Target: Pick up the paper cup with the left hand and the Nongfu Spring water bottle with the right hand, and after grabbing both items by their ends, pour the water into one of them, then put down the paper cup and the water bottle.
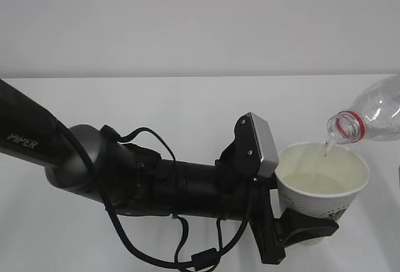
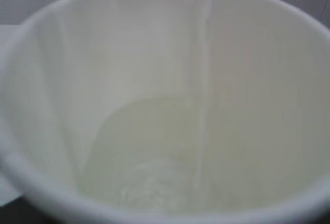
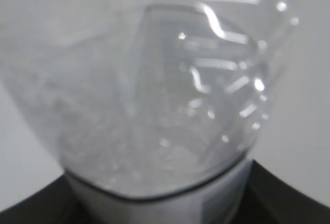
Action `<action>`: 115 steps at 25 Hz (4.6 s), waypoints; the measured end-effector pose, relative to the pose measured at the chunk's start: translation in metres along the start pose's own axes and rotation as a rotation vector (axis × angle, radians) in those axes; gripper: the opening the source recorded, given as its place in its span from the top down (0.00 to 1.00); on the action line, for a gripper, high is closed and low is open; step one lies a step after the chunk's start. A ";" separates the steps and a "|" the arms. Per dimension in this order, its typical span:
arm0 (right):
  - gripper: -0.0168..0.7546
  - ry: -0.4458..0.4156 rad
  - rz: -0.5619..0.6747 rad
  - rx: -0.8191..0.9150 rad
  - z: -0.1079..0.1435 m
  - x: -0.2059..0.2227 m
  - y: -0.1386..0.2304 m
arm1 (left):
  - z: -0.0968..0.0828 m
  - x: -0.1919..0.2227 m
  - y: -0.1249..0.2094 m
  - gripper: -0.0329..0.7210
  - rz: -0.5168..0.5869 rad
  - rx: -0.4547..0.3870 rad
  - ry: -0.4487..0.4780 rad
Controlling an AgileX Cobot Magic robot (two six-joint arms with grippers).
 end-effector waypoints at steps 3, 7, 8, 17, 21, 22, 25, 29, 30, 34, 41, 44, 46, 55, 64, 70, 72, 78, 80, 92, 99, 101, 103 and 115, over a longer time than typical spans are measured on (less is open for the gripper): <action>0.42 0.001 0.000 -0.002 0.000 0.000 0.000 | 0.000 0.000 0.000 0.26 0.000 0.000 0.000; 0.42 0.001 0.000 -0.004 0.000 0.000 0.000 | 0.000 0.000 0.000 0.26 0.000 0.000 0.000; 0.42 0.001 0.000 -0.004 0.000 0.000 0.000 | 0.000 0.000 0.000 0.26 0.000 0.000 0.000; 0.42 0.003 0.000 -0.004 0.000 0.000 0.000 | 0.000 0.000 0.000 0.26 0.000 0.000 0.000; 0.42 0.003 0.000 -0.004 0.000 0.000 0.000 | 0.000 0.000 0.000 0.26 0.001 0.000 -0.001; 0.42 0.003 0.000 -0.004 0.000 0.000 0.000 | 0.000 0.000 0.000 0.26 0.001 0.000 -0.001; 0.42 0.004 0.000 -0.004 -0.001 0.000 0.000 | 0.000 0.000 0.000 0.26 0.001 0.000 -0.001; 0.42 0.004 0.000 -0.004 -0.001 0.000 0.000 | 0.000 0.000 0.000 0.26 0.001 0.000 -0.001; 0.42 0.004 0.000 -0.006 -0.001 0.000 0.000 | 0.000 0.000 0.000 0.26 0.001 0.000 -0.001; 0.42 0.004 0.000 -0.005 -0.001 0.000 0.000 | 0.000 0.000 0.000 0.26 0.002 0.000 -0.001; 0.42 0.004 0.000 -0.005 -0.001 0.000 0.000 | 0.000 0.000 0.001 0.26 0.003 0.000 -0.002; 0.42 0.004 0.000 -0.005 -0.001 0.000 0.000 | 0.000 0.000 0.001 0.26 0.005 0.000 -0.002; 0.42 0.004 0.000 -0.005 -0.001 0.000 0.000 | 0.000 0.000 0.001 0.26 0.005 0.000 -0.002; 0.42 0.004 0.000 -0.005 -0.001 0.000 0.000 | 0.000 0.000 0.001 0.26 0.005 0.000 -0.002; 0.42 0.004 0.000 -0.005 -0.001 0.000 0.000 | 0.000 0.000 0.001 0.26 0.005 0.000 -0.002; 0.42 0.004 0.000 -0.006 -0.001 0.000 0.000 | 0.000 0.000 0.001 0.26 0.005 0.000 -0.002; 0.42 0.004 0.000 -0.006 -0.001 0.000 0.000 | 0.000 0.000 0.001 0.26 0.005 0.000 -0.002; 0.42 0.005 0.000 -0.006 -0.001 0.000 0.000 | 0.000 0.000 0.001 0.26 0.005 0.000 -0.002; 0.42 0.005 0.000 -0.006 -0.001 0.000 0.000 | 0.000 0.000 0.001 0.26 0.005 0.000 -0.002; 0.42 0.005 0.000 0.026 -0.001 0.000 0.000 | 0.000 0.000 0.001 0.26 0.005 0.000 -0.002; 0.42 0.005 0.000 0.068 -0.001 0.000 0.000 | 0.000 0.000 0.001 0.26 0.005 0.000 -0.002; 0.42 0.005 0.000 0.086 -0.001 0.000 0.000 | 0.001 0.000 0.001 0.26 0.005 -0.001 -0.004; 0.42 0.005 0.000 0.117 -0.001 0.000 0.000 | 0.001 0.000 0.001 0.26 0.004 -0.002 -0.005; 0.42 -0.037 0.007 0.243 0.010 0.003 0.001 | 0.004 0.000 -0.006 0.26 -0.041 -0.024 -0.023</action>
Point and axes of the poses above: a point on each arm's last joint axis where the gripper is mounted, x pointing out along that axis toward the gripper, z along the wrist's bending axis when the last joint is at zero, y = z × x, the point moved 7 cm from there along x, pointing out along that axis toward the gripper
